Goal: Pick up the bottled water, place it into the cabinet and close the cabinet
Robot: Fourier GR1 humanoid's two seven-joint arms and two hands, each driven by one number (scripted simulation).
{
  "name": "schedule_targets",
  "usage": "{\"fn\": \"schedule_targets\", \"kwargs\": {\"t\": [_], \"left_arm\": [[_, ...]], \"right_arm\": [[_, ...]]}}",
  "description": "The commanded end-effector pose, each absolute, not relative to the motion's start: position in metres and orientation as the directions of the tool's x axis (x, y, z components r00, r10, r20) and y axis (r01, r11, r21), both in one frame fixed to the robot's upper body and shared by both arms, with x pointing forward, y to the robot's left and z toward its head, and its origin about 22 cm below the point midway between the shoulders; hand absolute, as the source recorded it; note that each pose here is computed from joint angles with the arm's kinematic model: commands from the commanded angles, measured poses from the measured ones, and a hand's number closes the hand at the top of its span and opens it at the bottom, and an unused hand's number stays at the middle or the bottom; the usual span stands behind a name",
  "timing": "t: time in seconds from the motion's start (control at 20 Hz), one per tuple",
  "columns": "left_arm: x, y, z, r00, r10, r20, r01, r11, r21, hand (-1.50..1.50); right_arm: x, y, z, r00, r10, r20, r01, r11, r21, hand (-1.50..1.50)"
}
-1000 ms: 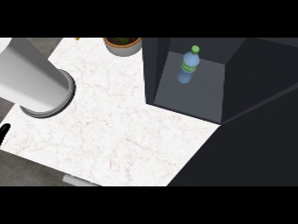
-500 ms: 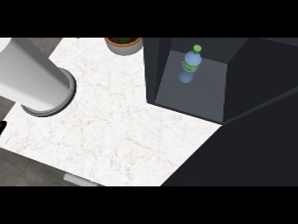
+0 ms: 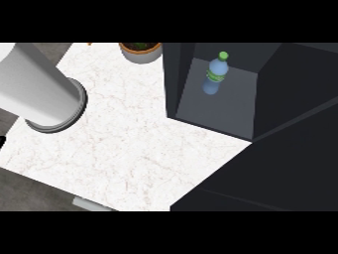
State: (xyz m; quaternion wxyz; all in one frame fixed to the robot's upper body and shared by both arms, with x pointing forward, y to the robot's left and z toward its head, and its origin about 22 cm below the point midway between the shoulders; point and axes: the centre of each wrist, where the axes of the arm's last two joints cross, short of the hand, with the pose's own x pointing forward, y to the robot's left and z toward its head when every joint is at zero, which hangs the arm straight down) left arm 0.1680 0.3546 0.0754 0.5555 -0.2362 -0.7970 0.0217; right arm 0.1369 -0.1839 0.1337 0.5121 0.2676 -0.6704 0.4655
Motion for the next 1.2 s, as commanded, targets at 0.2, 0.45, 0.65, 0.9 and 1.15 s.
{"fn": "schedule_targets", "kwargs": {"t": [0.2, 0.45, 0.65, 0.9, 1.15], "left_arm": [[0.17, 0.359, 0.072, -0.266, 0.404, 0.875, 0.348, 0.887, -0.304, -1.5], [0.168, 0.359, 0.069, -0.246, 0.406, 0.88, 0.329, 0.889, -0.318, -1.5], [0.165, 0.364, 0.066, -0.252, 0.405, 0.879, 0.32, 0.892, -0.32, -1.5], [0.167, 0.365, 0.062, -0.26, 0.415, 0.872, 0.314, 0.89, -0.33, -1.5], [0.162, 0.368, 0.057, -0.262, 0.419, 0.869, 0.3, 0.891, -0.339, -1.5]], "right_arm": [[0.19, -0.155, 0.122, -0.242, 0.2, 0.949, -0.802, 0.51, -0.312, 1.5], [0.226, -0.135, 0.131, -0.218, 0.184, 0.959, -0.76, 0.584, -0.285, 1.5], [0.257, -0.114, 0.143, -0.192, 0.169, 0.967, -0.668, 0.7, -0.255, 1.5], [0.301, -0.097, 0.166, -0.174, 0.165, 0.971, -0.547, 0.804, -0.235, 1.5], [0.341, -0.083, 0.193, -0.124, 0.112, 0.986, -0.435, 0.887, -0.156, 1.5]]}}
